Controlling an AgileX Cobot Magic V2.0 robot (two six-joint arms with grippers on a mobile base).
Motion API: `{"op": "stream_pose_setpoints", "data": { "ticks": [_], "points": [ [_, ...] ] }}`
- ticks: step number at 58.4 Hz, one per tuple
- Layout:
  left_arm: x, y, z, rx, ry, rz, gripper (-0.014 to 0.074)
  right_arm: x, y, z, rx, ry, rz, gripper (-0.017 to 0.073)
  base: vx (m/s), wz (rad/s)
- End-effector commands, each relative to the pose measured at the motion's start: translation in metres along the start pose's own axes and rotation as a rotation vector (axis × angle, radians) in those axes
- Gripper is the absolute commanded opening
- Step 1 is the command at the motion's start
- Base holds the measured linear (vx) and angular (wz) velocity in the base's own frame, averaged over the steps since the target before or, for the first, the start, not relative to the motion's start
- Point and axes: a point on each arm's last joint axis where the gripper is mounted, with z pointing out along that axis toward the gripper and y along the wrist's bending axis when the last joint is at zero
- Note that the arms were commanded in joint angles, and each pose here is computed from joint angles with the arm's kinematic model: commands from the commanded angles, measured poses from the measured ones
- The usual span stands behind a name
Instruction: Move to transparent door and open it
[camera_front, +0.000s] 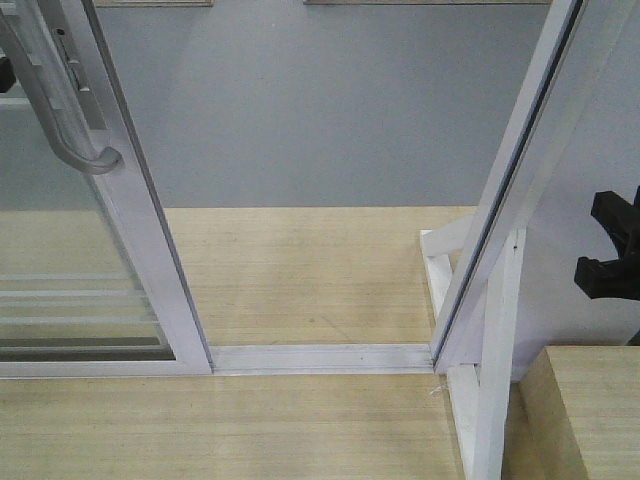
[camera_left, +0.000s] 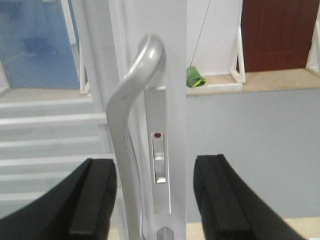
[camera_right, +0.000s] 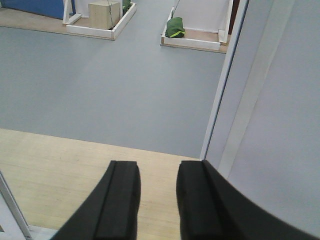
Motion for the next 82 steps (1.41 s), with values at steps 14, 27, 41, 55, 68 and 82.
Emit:
{"op": "stream_pose_setpoints", "data": {
  "ticks": [14, 27, 41, 55, 68, 82],
  "points": [
    [-0.052, 0.001, -0.086, 0.009, -0.208, -0.012, 0.0465, -0.014, 0.001, -0.003, -0.021, -0.076, -0.031, 0.0281, 0.00, 0.00],
    [-0.061, 0.002, -0.110, 0.006, -0.284, -0.012, 0.0465, -0.014, 0.001, -0.003, -0.021, -0.076, -0.031, 0.0281, 0.00, 0.00],
    [-0.050, 0.002, -0.140, 0.009, -0.340, -0.043, 0.0339, -0.014, 0.001, -0.003, -0.021, -0.075, -0.031, 0.0281, 0.00, 0.00],
    [-0.018, 0.001, -0.196, 0.002, -0.491, -0.035, -0.0009, -0.014, 0.001, -0.003, -0.021, -0.075, -0.031, 0.0281, 0.00, 0.00],
    [0.018, 0.001, -0.233, -0.003, -0.643, -0.032, -0.0006, -0.014, 0.001, -0.003, -0.021, -0.075, -0.031, 0.0281, 0.00, 0.00],
    [0.074, -0.002, -0.215, 0.002, -0.552, -0.035, -0.0006, -0.014, 0.001, -0.003, -0.022, -0.076, -0.030, 0.0281, 0.00, 0.00]
  ]
}}
